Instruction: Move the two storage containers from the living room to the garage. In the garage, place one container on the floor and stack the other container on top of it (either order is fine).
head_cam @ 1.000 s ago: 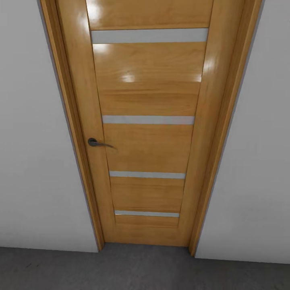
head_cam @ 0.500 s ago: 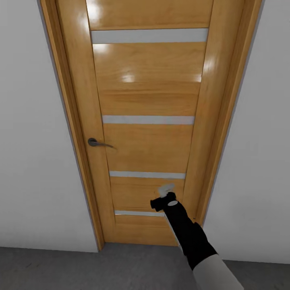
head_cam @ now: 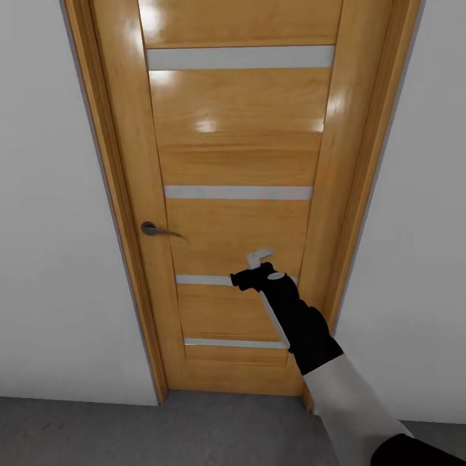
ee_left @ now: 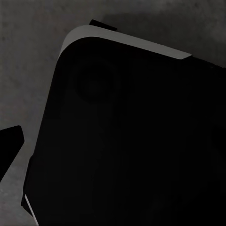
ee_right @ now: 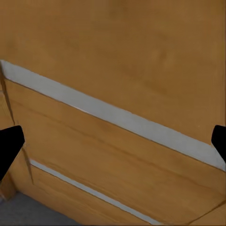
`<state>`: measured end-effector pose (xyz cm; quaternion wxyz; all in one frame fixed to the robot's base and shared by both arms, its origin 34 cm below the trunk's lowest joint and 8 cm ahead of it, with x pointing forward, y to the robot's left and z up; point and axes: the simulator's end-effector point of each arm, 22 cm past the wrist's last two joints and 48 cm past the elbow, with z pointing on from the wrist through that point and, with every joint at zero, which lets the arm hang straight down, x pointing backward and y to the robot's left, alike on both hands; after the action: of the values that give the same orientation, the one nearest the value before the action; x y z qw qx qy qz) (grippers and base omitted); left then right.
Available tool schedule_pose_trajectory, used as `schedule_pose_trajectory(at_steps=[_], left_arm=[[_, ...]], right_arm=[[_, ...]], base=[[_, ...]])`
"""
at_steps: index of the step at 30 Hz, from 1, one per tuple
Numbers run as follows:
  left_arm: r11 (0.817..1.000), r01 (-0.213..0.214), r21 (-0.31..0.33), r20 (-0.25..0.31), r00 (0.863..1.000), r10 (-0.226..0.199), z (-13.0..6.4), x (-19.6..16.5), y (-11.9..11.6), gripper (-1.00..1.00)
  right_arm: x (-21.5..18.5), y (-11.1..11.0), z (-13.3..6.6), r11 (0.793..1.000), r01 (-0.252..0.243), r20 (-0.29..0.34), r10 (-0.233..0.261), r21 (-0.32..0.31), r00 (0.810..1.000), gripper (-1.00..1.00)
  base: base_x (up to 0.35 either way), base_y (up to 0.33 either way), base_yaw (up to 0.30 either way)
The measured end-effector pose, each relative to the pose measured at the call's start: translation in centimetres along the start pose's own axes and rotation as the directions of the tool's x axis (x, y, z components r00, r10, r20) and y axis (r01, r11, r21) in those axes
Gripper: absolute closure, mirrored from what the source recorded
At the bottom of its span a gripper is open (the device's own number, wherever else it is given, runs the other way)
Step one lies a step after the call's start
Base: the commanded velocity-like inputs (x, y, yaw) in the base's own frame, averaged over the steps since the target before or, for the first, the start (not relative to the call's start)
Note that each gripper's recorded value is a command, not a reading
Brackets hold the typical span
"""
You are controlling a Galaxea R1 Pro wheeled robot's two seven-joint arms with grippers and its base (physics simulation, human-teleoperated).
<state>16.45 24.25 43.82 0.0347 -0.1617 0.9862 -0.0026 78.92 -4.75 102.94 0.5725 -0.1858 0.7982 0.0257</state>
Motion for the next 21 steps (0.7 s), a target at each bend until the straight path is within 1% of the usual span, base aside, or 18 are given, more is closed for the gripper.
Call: schedule_pose_trajectory(at_steps=[3, 4, 5, 10, 18, 19, 20, 21], left_arm=[[1.0, 0.0, 0.0, 0.0, 1.0, 0.0, 0.0, 0.0, 0.0, -1.0], [1.0, -0.003, 0.001, 0.0, 1.0, 0.003, 0.0, 0.0, 0.0, -1.0], [1.0, -0.007, 0.002, 0.0, 1.0, 0.007, 0.0, 0.0, 0.0, -1.0], [1.0, -0.019, 0.005, -0.001, 1.0, 0.019, 0.0, 0.1, -0.1, -1.0], [1.0, -0.02, 0.006, -0.002, 1.0, 0.02, 0.0, 0.1, -0.2, -1.0], [1.0, -0.02, 0.007, -0.002, 1.0, 0.02, 0.0, 0.1, -0.2, -1.0], [1.0, -0.02, 0.006, -0.001, 1.0, 0.02, 0.0, 0.1, -0.2, -1.0], [1.0, -0.02, 0.006, -0.001, 1.0, 0.02, 0.0, 0.1, -0.2, -1.0]], right_arm=[[-1.3, 1.2, -0.5, 0.999, 0.029, 0.032, -0.028, -0.017, 0.999, -1.0], [-2.0, 2.4, -0.7, 0.998, 0.059, 0.051, -0.057, -0.032, 0.997, -1.0], [-2.1, 2.8, -0.8, 0.997, 0.069, 0.057, -0.066, -0.036, 0.996, -1.0], [-2.4, 3.3, -0.9, 0.996, 0.081, 0.064, -0.079, -0.043, 0.995, -1.0], [-2.8, 3.6, -1.0, 0.995, 0.087, 0.084, -0.083, -0.049, 0.993, -1.0], [-3.0, 4.1, -1.1, 0.994, 0.099, 0.095, -0.093, -0.055, 0.991, -1.0], [-3.3, 5.0, -1.2, 0.99, 0.122, 0.113, -0.114, -0.065, 0.987, -1.0], [-3.4, 5.4, -1.2, 0.989, 0.131, 0.119, -0.122, -0.068, 0.985, -1.0]], base=[[0.034, 0.0, 0.0], [0.181, 0.0, 0.0], [0.209, 0.0, 0.0], [0.285, 0.0, 0.0], [0.319, 0.0, 0.0], [0.322, 0.0, 0.0], [0.322, 0.0, 0.0], [0.322, 0.0, 0.0]])
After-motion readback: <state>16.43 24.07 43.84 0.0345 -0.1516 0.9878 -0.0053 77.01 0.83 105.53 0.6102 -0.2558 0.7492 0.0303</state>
